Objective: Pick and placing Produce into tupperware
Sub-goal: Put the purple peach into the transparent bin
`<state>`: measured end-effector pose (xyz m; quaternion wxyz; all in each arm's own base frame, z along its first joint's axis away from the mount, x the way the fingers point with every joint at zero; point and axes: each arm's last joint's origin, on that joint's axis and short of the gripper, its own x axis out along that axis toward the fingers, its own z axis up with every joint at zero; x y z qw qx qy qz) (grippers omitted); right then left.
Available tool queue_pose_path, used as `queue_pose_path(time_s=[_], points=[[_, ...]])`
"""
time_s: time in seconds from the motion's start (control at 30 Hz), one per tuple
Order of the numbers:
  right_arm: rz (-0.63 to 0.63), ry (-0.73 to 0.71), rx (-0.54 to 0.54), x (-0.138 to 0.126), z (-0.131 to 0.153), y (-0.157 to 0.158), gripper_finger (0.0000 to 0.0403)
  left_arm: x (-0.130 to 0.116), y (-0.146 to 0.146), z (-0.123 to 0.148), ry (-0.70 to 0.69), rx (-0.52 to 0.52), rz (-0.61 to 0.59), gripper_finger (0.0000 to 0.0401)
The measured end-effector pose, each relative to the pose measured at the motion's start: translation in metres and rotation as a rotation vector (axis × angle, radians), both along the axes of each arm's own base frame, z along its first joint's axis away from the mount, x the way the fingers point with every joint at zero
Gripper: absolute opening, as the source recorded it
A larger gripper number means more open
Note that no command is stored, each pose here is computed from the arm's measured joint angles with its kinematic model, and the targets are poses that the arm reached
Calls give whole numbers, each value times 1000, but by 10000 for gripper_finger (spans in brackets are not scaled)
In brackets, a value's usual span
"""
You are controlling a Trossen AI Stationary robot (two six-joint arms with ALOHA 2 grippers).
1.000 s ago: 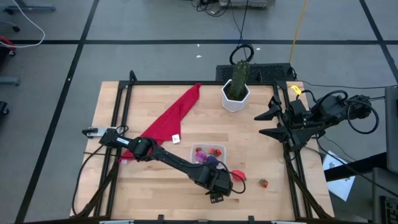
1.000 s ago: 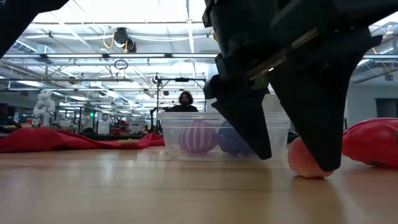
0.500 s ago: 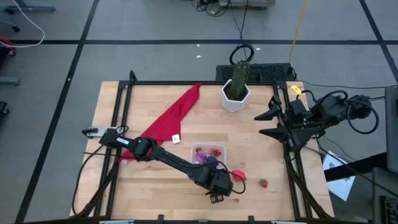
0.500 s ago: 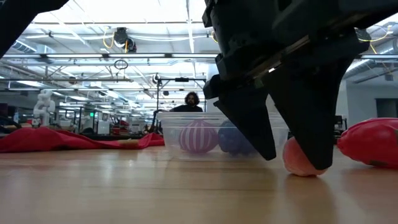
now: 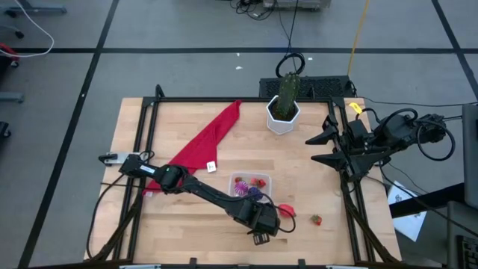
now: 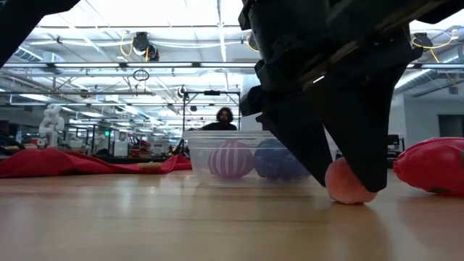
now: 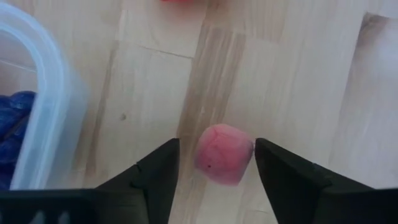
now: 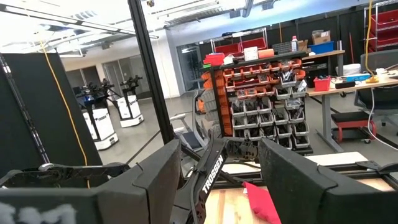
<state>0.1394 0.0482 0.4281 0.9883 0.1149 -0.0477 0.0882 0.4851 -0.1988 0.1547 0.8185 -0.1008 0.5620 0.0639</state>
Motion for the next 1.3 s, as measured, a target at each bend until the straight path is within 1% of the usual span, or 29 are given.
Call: queue_pose_path(time_s=[0.33,0.6,0.7,1.03,1.1,1.2,1.3], points=[[0,0,0,0,0,0,208,0,0,0,2,0,0,179],[0,0,0,0,0,0,208,-1,-3,0,2,-7,10,132],[0,0,0,0,0,0,208,-1,-3,0,2,-8,12,121],[0,0,0,0,0,0,208,-3,-6,0,5,-20,19,116],[0,0,3,0,0,0,208,-3,-6,1,10,-40,24,116],[2,3,23,0,0,0,208,-3,-7,11,23,-71,31,116],[3,3,26,0,0,0,208,-3,-8,27,-21,-93,27,116]])
